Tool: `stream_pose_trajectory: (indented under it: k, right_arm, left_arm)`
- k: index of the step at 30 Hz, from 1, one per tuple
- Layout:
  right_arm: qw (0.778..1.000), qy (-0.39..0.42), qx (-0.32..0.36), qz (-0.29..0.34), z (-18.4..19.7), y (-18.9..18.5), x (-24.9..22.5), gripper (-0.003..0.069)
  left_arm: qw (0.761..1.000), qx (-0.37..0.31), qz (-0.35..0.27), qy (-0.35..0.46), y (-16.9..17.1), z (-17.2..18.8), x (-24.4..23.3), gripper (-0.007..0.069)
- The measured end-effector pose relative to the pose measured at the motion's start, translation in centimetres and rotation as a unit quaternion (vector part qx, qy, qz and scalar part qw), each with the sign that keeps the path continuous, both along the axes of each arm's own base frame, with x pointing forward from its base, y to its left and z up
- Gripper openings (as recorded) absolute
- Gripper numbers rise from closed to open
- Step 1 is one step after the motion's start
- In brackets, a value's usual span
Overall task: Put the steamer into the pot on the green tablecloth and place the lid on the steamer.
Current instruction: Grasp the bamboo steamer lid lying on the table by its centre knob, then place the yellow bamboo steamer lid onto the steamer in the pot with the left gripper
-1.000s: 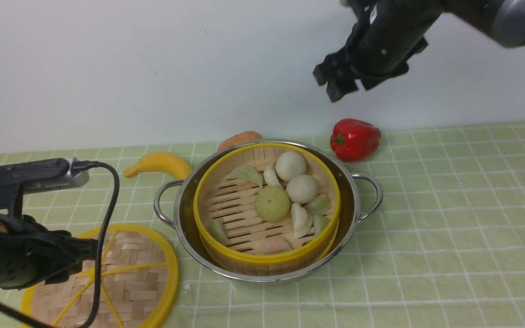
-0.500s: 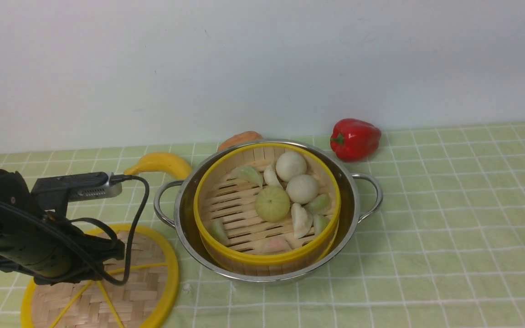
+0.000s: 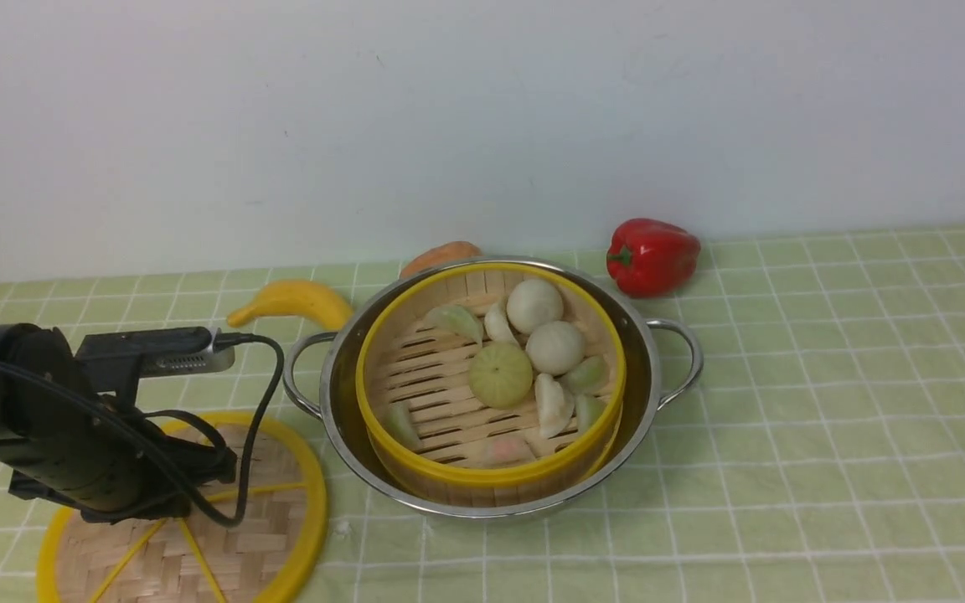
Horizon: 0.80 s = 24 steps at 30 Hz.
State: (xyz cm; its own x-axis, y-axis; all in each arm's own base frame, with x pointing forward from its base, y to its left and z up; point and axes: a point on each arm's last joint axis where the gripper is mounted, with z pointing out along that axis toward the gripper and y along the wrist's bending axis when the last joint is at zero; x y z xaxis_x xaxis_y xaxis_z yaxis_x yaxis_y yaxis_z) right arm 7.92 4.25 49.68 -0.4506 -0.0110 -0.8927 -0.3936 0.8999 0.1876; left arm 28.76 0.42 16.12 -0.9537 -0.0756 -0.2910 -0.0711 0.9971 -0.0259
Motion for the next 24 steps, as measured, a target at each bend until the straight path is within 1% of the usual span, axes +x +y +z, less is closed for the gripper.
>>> stream_pose_trajectory:
  k: [4,9,10,13,15,16,17,18,19,21,24]
  right_arm:
    - [1.0,0.005,0.016,-0.02,-1.2,-1.0,-1.6,0.0467]
    - [0.999,-0.001,0.023,-0.039,-1.4,-1.7,-2.4,0.0468]
    - [0.999,-0.003,0.026,-0.04,-1.3,-1.7,-2.6,0.0468]
    - [0.999,-0.003,0.027,-0.041,-1.3,-1.8,-2.6,0.0468]
    - [0.999,-0.003,0.027,-0.041,-1.3,-1.8,-2.6,0.0468]
    - [0.999,-0.003,0.028,-0.041,-1.3,-1.8,-2.6,0.0468]
    - [0.999,-0.003,0.028,-0.041,-1.3,-1.8,-2.6,0.0468]
    - [0.999,-0.003,0.028,-0.041,-1.3,-1.8,-2.6,0.0468]
    - [0.999,-0.003,0.028,-0.041,-1.3,-1.8,-2.6,0.0468]
    - [0.999,-0.003,0.028,-0.042,-1.3,-1.8,-2.6,0.0468]
    - [0.999,-0.002,0.031,-0.043,-1.3,-1.8,-2.6,0.0468]
  left_arm:
    - [1.0,0.002,-0.002,0.002,0.0,0.0,0.0,0.0123]
    - [0.999,0.031,-0.024,0.037,0.4,1.0,0.3,0.0123]
    - [0.997,0.047,-0.03,0.05,0.7,2.3,0.8,0.0123]
    - [0.995,0.07,-0.036,0.061,1.1,4.1,1.3,0.0123]
    - [0.993,0.101,-0.036,0.054,1.7,7.6,2.1,0.0123]
    - [0.993,0.103,-0.036,0.052,1.7,7.9,2.2,0.0123]
    - [0.992,0.114,-0.03,0.036,1.9,10.5,2.7,0.0123]
    - [0.992,0.114,-0.03,0.036,1.9,10.5,2.7,0.0123]
    - [0.993,0.115,-0.03,0.012,1.6,12.7,3.3,0.0123]
    - [0.993,0.107,-0.052,-0.018,0.6,14.7,3.9,0.0123]
    - [0.986,0.082,-0.127,-0.064,-3.3,16.7,4.6,0.0123]
